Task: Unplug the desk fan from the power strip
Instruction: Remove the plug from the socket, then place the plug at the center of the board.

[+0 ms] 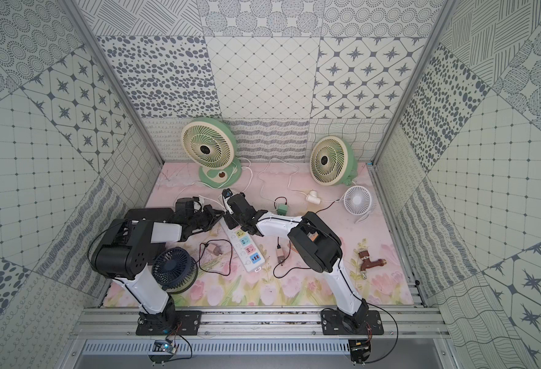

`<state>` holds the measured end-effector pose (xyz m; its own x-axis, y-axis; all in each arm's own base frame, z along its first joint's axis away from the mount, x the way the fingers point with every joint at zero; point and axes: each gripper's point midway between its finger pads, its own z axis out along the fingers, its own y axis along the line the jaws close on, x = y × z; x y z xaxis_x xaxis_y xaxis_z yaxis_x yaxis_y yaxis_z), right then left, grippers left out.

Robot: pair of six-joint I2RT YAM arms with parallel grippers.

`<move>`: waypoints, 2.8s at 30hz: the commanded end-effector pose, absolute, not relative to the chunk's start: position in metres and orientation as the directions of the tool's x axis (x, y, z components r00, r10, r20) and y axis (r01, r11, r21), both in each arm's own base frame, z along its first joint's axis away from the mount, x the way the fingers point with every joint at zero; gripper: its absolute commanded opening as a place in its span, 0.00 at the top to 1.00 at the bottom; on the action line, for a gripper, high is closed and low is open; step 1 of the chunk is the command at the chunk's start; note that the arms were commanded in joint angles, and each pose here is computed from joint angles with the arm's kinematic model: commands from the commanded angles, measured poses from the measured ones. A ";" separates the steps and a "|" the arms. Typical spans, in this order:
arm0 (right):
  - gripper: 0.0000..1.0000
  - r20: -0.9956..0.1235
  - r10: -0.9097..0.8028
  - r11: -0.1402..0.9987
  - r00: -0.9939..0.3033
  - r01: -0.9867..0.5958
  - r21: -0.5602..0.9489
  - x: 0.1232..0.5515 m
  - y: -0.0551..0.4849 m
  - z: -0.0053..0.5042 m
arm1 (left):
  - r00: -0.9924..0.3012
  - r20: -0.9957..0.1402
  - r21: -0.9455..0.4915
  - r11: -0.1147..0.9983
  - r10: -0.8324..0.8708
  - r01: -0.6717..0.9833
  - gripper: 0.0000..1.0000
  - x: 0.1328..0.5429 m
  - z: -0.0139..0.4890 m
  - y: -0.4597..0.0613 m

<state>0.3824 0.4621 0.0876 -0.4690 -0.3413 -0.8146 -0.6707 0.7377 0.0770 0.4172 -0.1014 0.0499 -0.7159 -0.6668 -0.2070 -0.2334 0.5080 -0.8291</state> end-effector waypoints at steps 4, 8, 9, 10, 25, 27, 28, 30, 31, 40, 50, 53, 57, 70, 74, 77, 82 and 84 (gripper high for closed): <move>1.00 -0.862 -0.339 0.740 -0.378 -0.672 0.003 0.379 0.470 0.124 | -0.718 -0.134 -0.737 0.553 -0.683 -0.389 1.00 0.393 0.011 -0.088; 1.00 -0.848 -0.228 0.751 -0.478 -0.641 0.160 0.393 0.456 0.123 | -0.720 -0.136 -0.735 0.557 -0.681 -0.388 1.00 0.392 0.011 -0.088; 1.00 -0.849 -0.231 0.751 -0.476 -0.642 0.156 0.393 0.456 0.123 | -0.718 -0.137 -0.735 0.556 -0.682 -0.388 1.00 0.392 0.011 -0.087; 1.00 -0.852 -0.242 0.749 -0.464 -0.647 0.139 0.392 0.457 0.123 | -0.719 -0.135 -0.734 0.556 -0.682 -0.390 1.00 0.392 0.011 -0.088; 1.00 -0.857 -0.235 0.749 -0.458 -0.647 0.141 0.389 0.458 0.127 | -0.718 -0.136 -0.735 0.555 -0.682 -0.388 1.00 0.392 0.011 -0.088; 1.00 -0.863 -0.290 0.744 -0.414 -0.665 0.069 0.383 0.465 0.128 | -0.717 -0.135 -0.735 0.554 -0.684 -0.391 1.00 0.392 0.010 -0.087; 1.00 -0.864 -0.323 0.741 -0.386 -0.671 0.022 0.379 0.468 0.128 | -0.718 -0.133 -0.735 0.554 -0.684 -0.391 1.00 0.392 0.010 -0.088; 1.00 -0.867 -0.354 0.736 -0.349 -0.676 -0.028 0.376 0.471 0.130 | -0.717 -0.134 -0.736 0.554 -0.684 -0.391 1.00 0.393 0.010 -0.088; 1.00 -0.869 -0.348 0.739 -0.353 -0.674 -0.022 0.377 0.470 0.130 | -0.718 -0.132 -0.736 0.553 -0.683 -0.391 1.00 0.392 0.010 -0.088; 1.00 -0.870 -0.322 0.757 -0.374 -0.653 0.001 0.383 0.462 0.133 | -0.717 -0.136 -0.738 0.553 -0.683 -0.387 1.00 0.393 0.011 -0.088; 1.00 -0.870 -0.251 0.770 -0.425 -0.632 0.087 0.389 0.452 0.137 | -0.717 -0.137 -0.738 0.553 -0.684 -0.386 1.00 0.391 0.012 -0.088; 1.00 -0.871 -0.288 0.763 -0.397 -0.645 0.042 0.385 0.456 0.138 | -0.715 -0.138 -0.739 0.552 -0.685 -0.386 1.00 0.391 0.012 -0.087; 1.00 -0.878 -0.304 0.766 -0.370 -0.643 0.005 0.386 0.453 0.145 | -0.717 -0.138 -0.743 0.550 -0.684 -0.382 1.00 0.391 0.013 -0.088; 1.00 -0.867 -0.166 0.790 -0.469 -0.589 0.167 0.433 0.436 0.159 | -0.734 -0.207 -0.797 0.547 -0.647 -0.257 1.00 0.393 0.039 -0.097; 1.00 -0.853 -0.160 0.803 -0.496 -0.568 0.180 0.449 0.431 0.151 | -0.724 -0.268 -0.806 0.559 -0.636 -0.193 1.00 0.394 0.059 -0.097; 1.00 -0.839 -0.167 0.801 -0.517 -0.568 0.191 0.457 0.432 0.143 | -0.701 -0.329 -0.803 0.578 -0.633 -0.145 1.00 0.395 0.078 -0.094; 1.00 -0.817 -0.181 0.798 -0.547 -0.567 0.203 0.462 0.433 0.126 | -0.655 -0.413 -0.796 0.601 -0.632 -0.078 1.00 0.394 0.106 -0.089; 1.00 -0.813 -0.180 0.799 -0.554 -0.564 0.208 0.464 0.433 0.122 | -0.632 -0.448 -0.788 0.614 -0.633 -0.056 1.00 0.392 0.117 -0.086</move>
<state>0.4593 0.4278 0.1250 -0.5420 -0.1931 -0.8179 -0.5617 0.8071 0.1817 0.3929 -0.0952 0.0977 -0.6779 -0.6510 -0.3415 -0.1202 0.5565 -0.8221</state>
